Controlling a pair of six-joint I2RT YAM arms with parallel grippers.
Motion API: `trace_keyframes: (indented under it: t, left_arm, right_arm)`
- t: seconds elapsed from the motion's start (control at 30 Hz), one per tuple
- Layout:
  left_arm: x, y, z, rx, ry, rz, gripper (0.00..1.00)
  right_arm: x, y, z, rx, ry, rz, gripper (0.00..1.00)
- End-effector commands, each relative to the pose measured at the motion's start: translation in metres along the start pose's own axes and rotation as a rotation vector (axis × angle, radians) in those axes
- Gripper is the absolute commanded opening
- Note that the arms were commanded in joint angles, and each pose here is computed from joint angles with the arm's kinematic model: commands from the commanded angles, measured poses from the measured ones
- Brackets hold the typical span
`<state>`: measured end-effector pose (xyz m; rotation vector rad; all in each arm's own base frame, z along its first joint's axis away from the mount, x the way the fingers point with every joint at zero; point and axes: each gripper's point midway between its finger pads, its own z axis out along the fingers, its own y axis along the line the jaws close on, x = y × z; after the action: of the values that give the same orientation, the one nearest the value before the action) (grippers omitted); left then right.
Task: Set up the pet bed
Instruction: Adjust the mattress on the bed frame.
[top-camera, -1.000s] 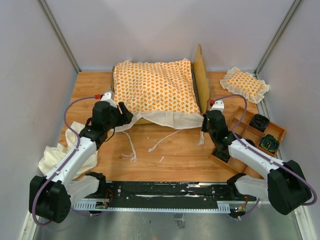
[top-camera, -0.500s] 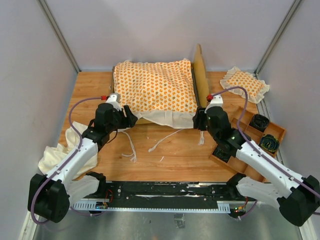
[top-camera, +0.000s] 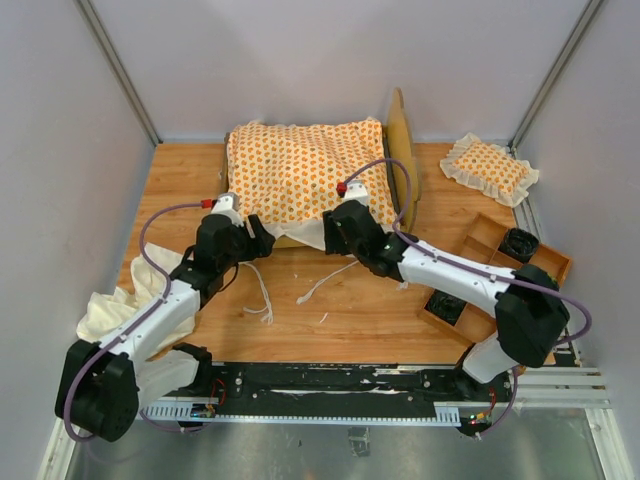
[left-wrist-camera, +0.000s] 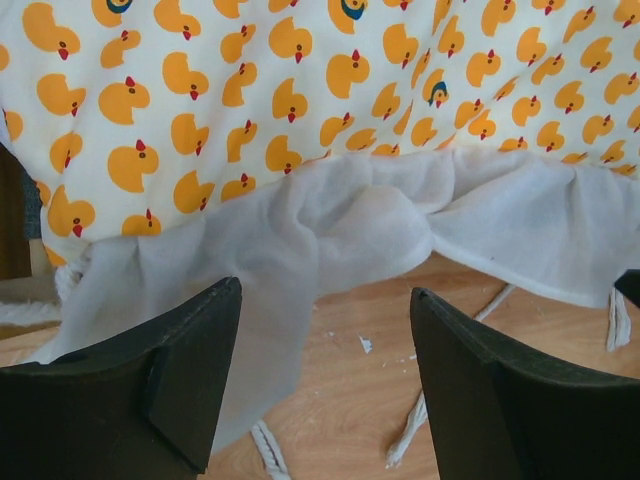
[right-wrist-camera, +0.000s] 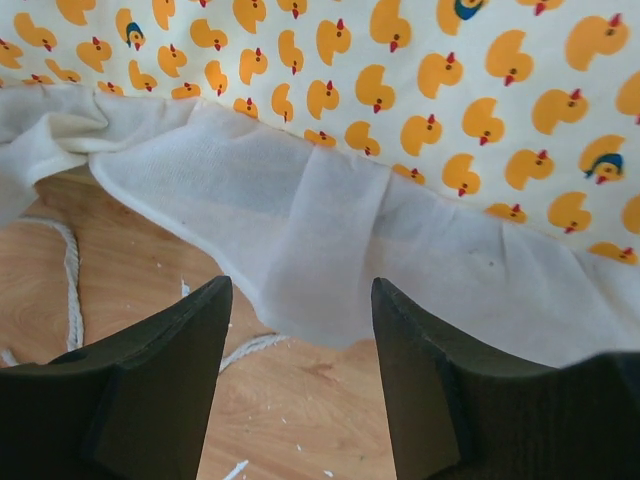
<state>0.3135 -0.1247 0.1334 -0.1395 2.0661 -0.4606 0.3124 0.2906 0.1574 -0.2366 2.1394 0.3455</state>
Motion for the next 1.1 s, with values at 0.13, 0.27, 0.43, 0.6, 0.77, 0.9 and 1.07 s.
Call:
trace_keyframes:
  t: [0.13, 0.27, 0.43, 0.6, 0.77, 0.9, 1.07]
  left_arm:
    - [0.003, 0.013, 0.021, -0.083, -0.001, -0.025, 0.67]
    - [0.007, 0.025, 0.02, -0.145, 0.01, -0.013, 0.48]
    - [-0.001, 0.04, 0.009, -0.221, -0.034, 0.003, 0.02]
    - [-0.012, 0.054, -0.006, -0.297, -0.1, 0.011, 0.0]
    - [-0.015, 0.066, -0.014, -0.356, -0.134, -0.004, 0.0]
    - [-0.011, 0.079, -0.017, -0.402, -0.131, -0.032, 0.0]
    - [-0.021, 0.077, -0.019, -0.399, -0.146, -0.039, 0.0]
  right_arm:
    - [0.011, 0.013, 0.036, 0.049, 0.037, -0.028, 0.47]
    - [0.023, 0.0, 0.038, 0.108, 0.078, -0.072, 0.25]
    - [0.027, -0.011, 0.026, 0.112, 0.07, -0.111, 0.0]
    - [0.022, -0.03, 0.012, 0.138, 0.029, -0.151, 0.0]
    - [0.027, -0.042, 0.004, 0.098, 0.019, -0.138, 0.0]
    - [0.034, -0.055, 0.002, 0.101, 0.034, -0.124, 0.0]
    - [0.031, -0.064, 0.001, 0.098, 0.025, -0.114, 0.0]
